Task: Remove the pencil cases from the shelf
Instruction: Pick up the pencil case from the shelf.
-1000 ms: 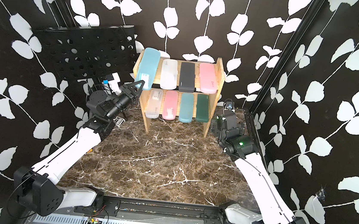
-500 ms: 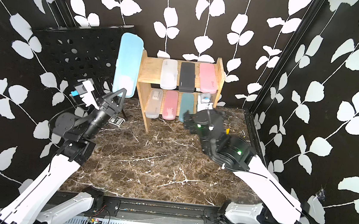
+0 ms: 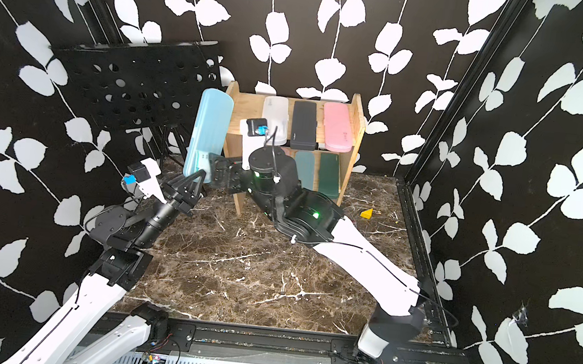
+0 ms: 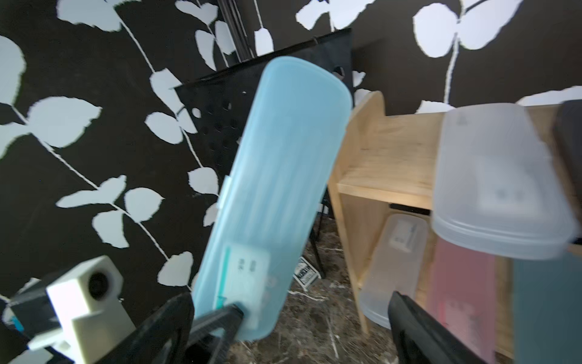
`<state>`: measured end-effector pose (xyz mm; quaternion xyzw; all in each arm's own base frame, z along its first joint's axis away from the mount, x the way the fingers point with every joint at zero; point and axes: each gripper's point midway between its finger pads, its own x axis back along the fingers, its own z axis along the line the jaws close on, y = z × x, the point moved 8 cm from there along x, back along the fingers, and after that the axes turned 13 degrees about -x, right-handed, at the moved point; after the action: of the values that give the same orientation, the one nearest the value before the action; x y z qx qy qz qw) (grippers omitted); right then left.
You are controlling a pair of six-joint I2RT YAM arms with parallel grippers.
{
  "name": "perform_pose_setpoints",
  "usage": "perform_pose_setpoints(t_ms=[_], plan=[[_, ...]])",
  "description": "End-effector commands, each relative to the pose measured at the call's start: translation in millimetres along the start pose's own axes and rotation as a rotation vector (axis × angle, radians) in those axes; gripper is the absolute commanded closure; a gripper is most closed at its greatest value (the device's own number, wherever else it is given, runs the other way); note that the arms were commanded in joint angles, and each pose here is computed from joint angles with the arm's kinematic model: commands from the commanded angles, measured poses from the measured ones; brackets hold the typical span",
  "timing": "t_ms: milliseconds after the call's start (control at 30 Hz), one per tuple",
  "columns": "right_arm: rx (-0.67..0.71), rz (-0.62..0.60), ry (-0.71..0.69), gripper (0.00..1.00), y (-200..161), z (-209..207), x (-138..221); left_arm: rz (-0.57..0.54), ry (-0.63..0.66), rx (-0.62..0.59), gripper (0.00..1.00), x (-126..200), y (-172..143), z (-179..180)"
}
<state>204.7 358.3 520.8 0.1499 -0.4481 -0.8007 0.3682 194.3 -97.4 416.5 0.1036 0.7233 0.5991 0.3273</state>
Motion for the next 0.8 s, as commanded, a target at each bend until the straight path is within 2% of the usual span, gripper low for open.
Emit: perform_pose_setpoints(t_ms=[0,267,767], plan=[[-0.118,-0.003,0.183,0.01,14.9,27.7,-5.0,-0.081,-0.006,-0.051,1.00,8.5,17.5,-5.2],[-0.235,0.012,0.223,0.01,15.7,21.6,-35.3,-0.093,-0.011,-0.064,1.00,15.5,19.7,-7.6],[-0.229,0.018,0.158,0.01,8.5,16.0,-57.3,-0.077,-0.010,-0.066,1.00,21.0,14.3,-8.0]])
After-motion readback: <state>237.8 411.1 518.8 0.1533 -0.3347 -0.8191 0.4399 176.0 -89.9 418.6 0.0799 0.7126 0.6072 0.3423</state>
